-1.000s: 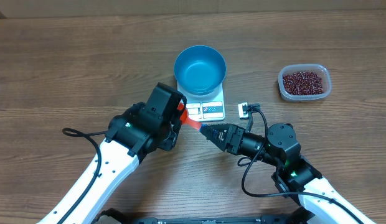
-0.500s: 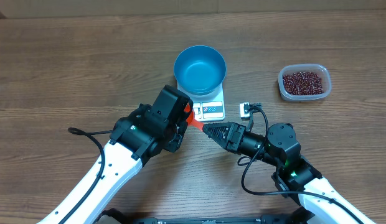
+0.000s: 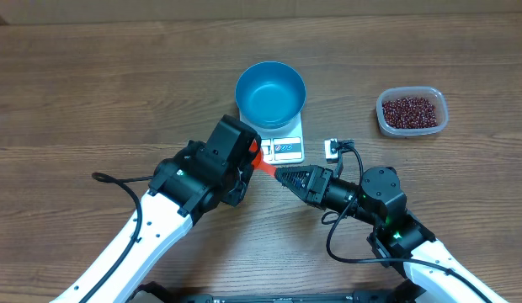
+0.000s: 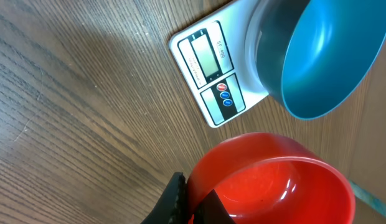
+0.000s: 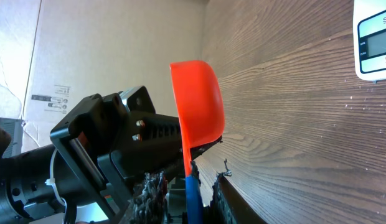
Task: Scoop item into bowl and weigh 150g on scale
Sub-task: 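Grasp the blue handle with the right gripper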
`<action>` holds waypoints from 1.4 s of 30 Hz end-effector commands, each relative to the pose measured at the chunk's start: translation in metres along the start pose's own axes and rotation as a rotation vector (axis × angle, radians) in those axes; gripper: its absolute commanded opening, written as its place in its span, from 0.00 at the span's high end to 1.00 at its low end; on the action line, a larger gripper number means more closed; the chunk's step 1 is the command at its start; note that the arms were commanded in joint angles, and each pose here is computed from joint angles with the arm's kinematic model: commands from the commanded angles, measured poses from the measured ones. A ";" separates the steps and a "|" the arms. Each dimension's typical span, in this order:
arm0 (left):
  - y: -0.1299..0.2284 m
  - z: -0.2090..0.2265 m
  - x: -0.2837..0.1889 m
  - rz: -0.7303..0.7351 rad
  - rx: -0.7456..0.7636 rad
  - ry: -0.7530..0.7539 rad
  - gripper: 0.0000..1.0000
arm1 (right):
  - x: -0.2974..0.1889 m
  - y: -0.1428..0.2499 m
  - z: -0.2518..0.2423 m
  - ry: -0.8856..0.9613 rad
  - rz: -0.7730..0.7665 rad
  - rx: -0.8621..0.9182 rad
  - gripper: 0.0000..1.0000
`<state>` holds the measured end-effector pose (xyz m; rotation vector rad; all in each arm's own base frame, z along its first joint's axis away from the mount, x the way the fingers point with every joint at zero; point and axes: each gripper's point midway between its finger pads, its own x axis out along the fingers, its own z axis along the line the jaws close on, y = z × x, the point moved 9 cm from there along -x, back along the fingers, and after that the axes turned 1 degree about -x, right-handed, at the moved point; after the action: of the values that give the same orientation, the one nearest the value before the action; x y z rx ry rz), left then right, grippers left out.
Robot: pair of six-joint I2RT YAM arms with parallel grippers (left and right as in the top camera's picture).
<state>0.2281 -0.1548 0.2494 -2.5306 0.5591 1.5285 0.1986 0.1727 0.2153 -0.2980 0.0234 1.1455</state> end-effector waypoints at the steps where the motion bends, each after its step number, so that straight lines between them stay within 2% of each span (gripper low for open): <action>1: 0.006 0.002 0.002 -0.001 0.017 -0.001 0.96 | 0.002 -0.003 0.009 -0.023 -0.008 -0.013 0.75; 12: 0.009 0.001 0.002 0.004 0.000 0.005 0.96 | 0.002 -0.002 0.009 -0.023 -0.007 -0.013 0.79; 30: 0.009 0.001 0.002 0.004 -0.002 0.004 0.96 | 0.002 -0.002 0.009 -0.025 0.000 -0.014 0.93; 38: 0.008 0.003 0.002 0.003 0.002 -0.003 0.96 | 0.002 -0.002 0.009 -0.024 -0.001 -0.017 0.96; 39: 0.008 0.003 0.002 0.003 0.002 -0.003 0.94 | 0.002 -0.002 0.009 -0.023 -0.004 -0.017 0.96; 42: 0.008 0.002 0.002 0.003 0.011 -0.003 0.79 | 0.002 -0.003 0.008 -0.022 -0.009 -0.060 0.96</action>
<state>0.2250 -0.1616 0.2501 -2.5398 0.5758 1.5241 0.1989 0.1729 0.2148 -0.3002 0.0233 1.1466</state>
